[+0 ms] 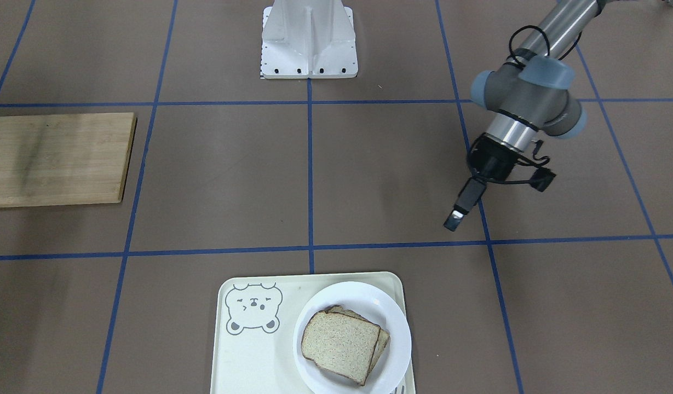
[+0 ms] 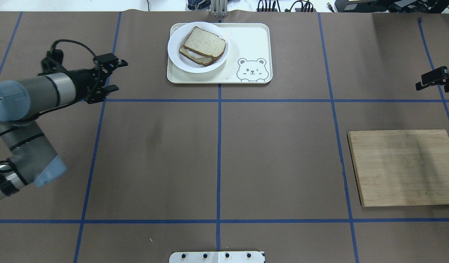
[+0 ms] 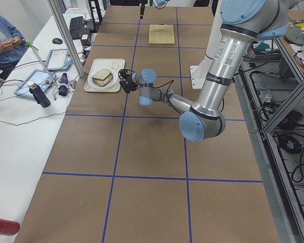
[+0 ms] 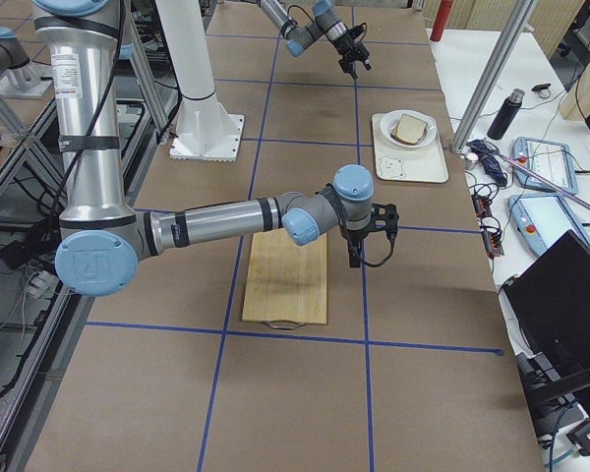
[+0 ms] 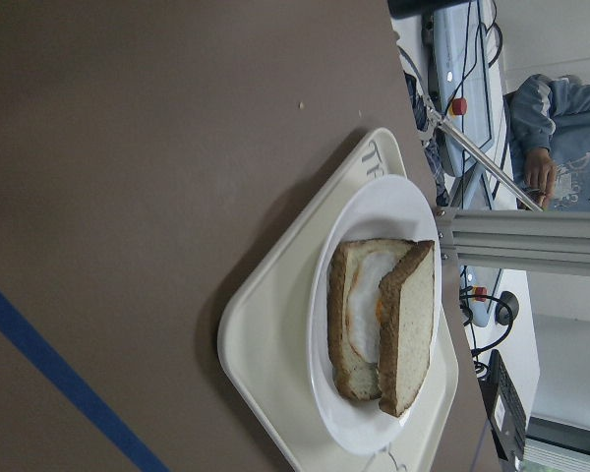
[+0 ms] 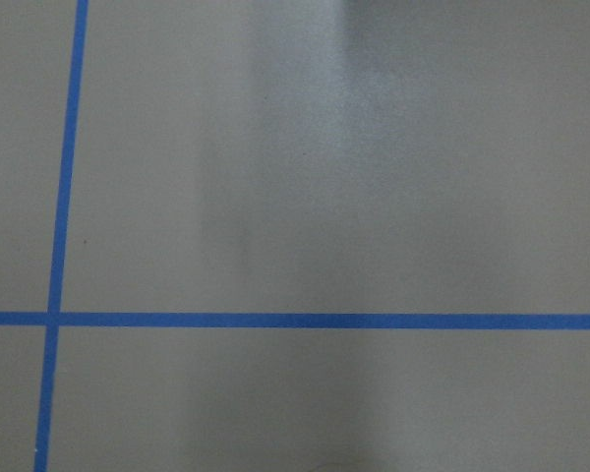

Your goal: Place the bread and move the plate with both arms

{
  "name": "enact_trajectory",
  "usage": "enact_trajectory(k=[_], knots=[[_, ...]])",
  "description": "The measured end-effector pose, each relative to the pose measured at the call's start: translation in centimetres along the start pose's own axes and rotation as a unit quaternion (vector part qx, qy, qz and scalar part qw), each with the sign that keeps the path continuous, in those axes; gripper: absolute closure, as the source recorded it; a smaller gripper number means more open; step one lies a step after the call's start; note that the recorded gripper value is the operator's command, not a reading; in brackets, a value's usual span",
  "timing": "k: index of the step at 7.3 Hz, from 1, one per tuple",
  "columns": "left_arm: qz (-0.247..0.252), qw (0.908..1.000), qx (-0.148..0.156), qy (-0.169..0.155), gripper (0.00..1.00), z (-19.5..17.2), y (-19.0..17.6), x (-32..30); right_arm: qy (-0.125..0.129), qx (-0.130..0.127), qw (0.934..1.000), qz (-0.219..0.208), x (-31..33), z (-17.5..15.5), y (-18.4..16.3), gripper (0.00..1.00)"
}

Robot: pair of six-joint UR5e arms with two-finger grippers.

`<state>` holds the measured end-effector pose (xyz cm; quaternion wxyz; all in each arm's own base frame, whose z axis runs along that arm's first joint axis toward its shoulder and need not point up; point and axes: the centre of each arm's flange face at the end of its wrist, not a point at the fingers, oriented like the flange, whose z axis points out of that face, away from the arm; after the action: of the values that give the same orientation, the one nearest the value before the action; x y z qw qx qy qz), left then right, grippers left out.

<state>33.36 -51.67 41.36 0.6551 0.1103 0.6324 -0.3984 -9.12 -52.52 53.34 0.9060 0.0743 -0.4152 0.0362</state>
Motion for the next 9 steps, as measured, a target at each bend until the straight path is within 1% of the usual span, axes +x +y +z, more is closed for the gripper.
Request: enact_trajectory(k=[1,2,3,4,5,6,7,8,9], knots=[[0.107,0.9927,0.033,-0.047,0.02,-2.6,-5.1,-3.4,0.012,0.000,0.9999,-0.012,1.0,-0.6,-0.3,0.00],[0.225,0.9662,0.057,-0.113,0.02,-4.9,-10.1,-6.3,0.018,0.000,0.9995,-0.024,1.7,-1.1,-0.6,0.00],[0.331,0.9247,0.061,-0.177,0.02,-7.1,-14.4,-8.7,0.021,-0.002,0.9992,-0.032,1.9,-1.3,-0.6,0.00],[0.408,0.8819,0.040,-0.233,0.02,-9.5,-18.5,-10.3,0.022,-0.004,0.9991,-0.036,2.0,-1.2,-0.7,0.00],[0.446,0.8520,-0.012,-0.275,0.02,-12.3,-22.7,-11.3,0.023,-0.007,0.9991,-0.036,1.9,-1.1,-0.9,0.00],[0.456,0.8359,-0.075,-0.295,0.02,-15.0,-25.9,-12.0,0.025,-0.011,0.9991,-0.032,1.5,-1.3,-1.3,0.00],[0.452,0.8274,-0.134,-0.305,0.02,-16.8,-27.4,-12.4,0.026,-0.015,0.9992,-0.027,1.1,-1.5,-1.9,0.00],[0.441,0.8223,-0.178,-0.312,0.02,-18.1,-27.9,-12.2,0.028,-0.016,0.9992,-0.022,0.9,-2.1,-2.5,0.00],[0.435,0.8159,-0.210,-0.317,0.02,-19.2,-28.5,-11.6,0.028,-0.013,0.9993,-0.020,0.9,-2.8,-3.0,0.00]])
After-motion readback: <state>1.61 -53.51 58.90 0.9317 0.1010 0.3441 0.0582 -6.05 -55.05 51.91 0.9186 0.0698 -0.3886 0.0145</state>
